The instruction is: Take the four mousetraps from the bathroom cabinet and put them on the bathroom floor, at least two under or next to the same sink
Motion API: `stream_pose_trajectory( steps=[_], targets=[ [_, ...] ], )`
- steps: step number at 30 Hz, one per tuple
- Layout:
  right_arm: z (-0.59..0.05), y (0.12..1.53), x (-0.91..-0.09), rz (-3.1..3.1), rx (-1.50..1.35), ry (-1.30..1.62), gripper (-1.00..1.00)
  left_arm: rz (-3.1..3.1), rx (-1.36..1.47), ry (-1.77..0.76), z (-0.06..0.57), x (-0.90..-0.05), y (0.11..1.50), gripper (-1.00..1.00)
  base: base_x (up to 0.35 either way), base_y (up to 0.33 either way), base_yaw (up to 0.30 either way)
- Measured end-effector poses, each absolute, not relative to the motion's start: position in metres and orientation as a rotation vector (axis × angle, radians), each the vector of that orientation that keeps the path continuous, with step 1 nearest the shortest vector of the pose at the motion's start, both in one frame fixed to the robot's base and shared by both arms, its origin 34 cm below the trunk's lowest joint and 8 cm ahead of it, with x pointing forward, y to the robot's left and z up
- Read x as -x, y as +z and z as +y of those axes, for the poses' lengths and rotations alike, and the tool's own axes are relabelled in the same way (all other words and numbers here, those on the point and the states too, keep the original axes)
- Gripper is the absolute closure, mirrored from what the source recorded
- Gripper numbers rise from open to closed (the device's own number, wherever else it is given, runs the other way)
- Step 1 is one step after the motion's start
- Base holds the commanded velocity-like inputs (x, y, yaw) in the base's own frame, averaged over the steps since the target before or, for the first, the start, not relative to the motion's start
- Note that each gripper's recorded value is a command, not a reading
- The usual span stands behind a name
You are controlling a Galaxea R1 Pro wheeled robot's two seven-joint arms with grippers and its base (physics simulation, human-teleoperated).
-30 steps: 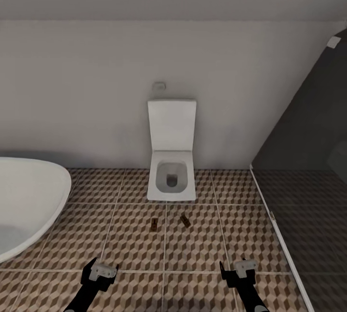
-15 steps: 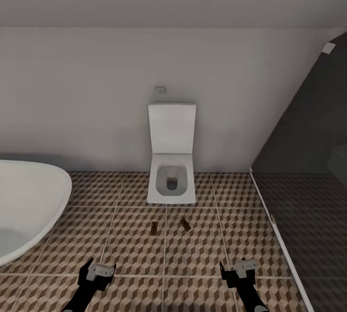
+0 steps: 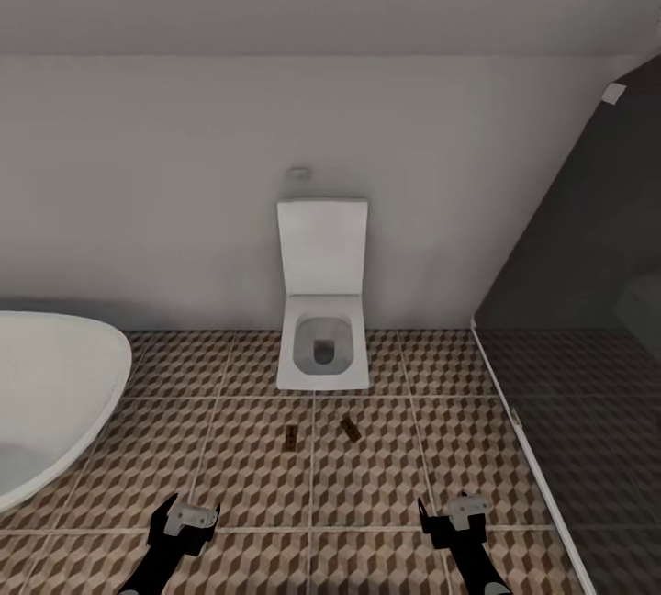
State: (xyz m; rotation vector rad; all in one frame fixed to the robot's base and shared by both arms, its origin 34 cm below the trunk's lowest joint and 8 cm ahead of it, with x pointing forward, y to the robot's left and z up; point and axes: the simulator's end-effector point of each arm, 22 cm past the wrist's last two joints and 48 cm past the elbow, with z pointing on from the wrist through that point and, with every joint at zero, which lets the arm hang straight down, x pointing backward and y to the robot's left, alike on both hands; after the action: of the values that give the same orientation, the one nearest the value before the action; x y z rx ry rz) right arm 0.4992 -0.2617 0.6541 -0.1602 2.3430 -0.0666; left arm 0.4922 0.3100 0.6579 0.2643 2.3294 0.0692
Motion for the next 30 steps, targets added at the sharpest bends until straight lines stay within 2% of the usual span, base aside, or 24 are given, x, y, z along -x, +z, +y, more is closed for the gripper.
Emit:
stream_pose_trajectory(
  steps=[19, 30],
  targets=[
    [-0.261, 0.665, -0.509, 2.315, 0.158, -0.067, -1.00, 2.303, -0.261, 0.072, 0.310, -0.501, 0.669, -1.00, 0.000, 0.000, -0.073],
    [-0.261, 0.672, -0.514, 2.299, 0.154, -0.073, -1.00, 2.288, -0.259, 0.074, 0.310, -0.506, 0.675, -1.00, 0.000, 0.000, -0.002]
  ],
)
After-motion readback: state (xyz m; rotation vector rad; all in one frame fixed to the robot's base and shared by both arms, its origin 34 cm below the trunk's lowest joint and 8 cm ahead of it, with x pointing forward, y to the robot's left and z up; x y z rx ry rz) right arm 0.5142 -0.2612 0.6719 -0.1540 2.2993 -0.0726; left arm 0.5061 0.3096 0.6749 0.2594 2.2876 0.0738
